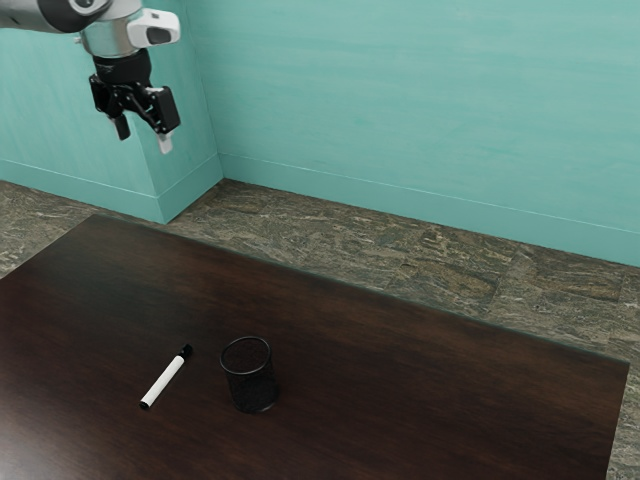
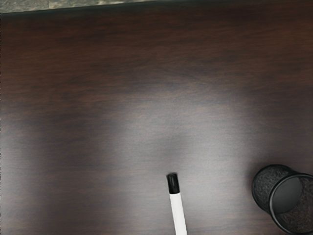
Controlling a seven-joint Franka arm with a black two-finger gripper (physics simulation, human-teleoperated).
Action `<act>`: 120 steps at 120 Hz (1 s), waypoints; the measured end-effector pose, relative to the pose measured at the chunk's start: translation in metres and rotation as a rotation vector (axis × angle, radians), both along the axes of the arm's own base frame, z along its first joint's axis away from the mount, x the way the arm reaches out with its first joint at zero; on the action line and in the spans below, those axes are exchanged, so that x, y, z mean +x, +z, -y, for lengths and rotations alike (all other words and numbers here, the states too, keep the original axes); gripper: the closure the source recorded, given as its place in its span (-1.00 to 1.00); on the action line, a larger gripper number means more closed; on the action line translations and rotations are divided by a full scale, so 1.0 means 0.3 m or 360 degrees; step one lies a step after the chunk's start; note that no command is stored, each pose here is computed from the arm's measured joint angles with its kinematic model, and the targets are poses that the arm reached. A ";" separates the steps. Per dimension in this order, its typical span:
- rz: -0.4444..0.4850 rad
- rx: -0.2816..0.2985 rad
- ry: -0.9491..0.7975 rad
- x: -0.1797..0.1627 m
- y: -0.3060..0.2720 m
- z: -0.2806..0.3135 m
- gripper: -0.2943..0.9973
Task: Put the marker into the pen holder.
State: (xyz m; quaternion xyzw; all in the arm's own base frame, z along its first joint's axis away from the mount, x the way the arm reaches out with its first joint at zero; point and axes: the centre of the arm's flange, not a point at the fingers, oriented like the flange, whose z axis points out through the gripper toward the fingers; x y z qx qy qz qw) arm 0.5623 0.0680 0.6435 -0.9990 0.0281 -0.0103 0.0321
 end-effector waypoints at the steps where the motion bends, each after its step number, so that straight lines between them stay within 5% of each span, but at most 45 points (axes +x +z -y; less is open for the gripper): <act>1: 0.0000 0.0000 0.0001 0.000 0.000 -0.002 -0.54; 56: -0.0042 0.0027 -0.0010 -0.013 -0.035 0.019 -0.54; 74: -0.0404 0.0030 -0.0111 -0.038 -0.666 0.141 -0.54; 85: -0.0456 0.0026 -0.0012 -0.030 -0.950 0.035 -0.54; 104: -0.0321 0.0016 0.0063 -0.022 -1.027 -0.032 -0.54; 120: -0.0314 -0.0024 0.0113 -0.190 -1.055 -0.016 -0.54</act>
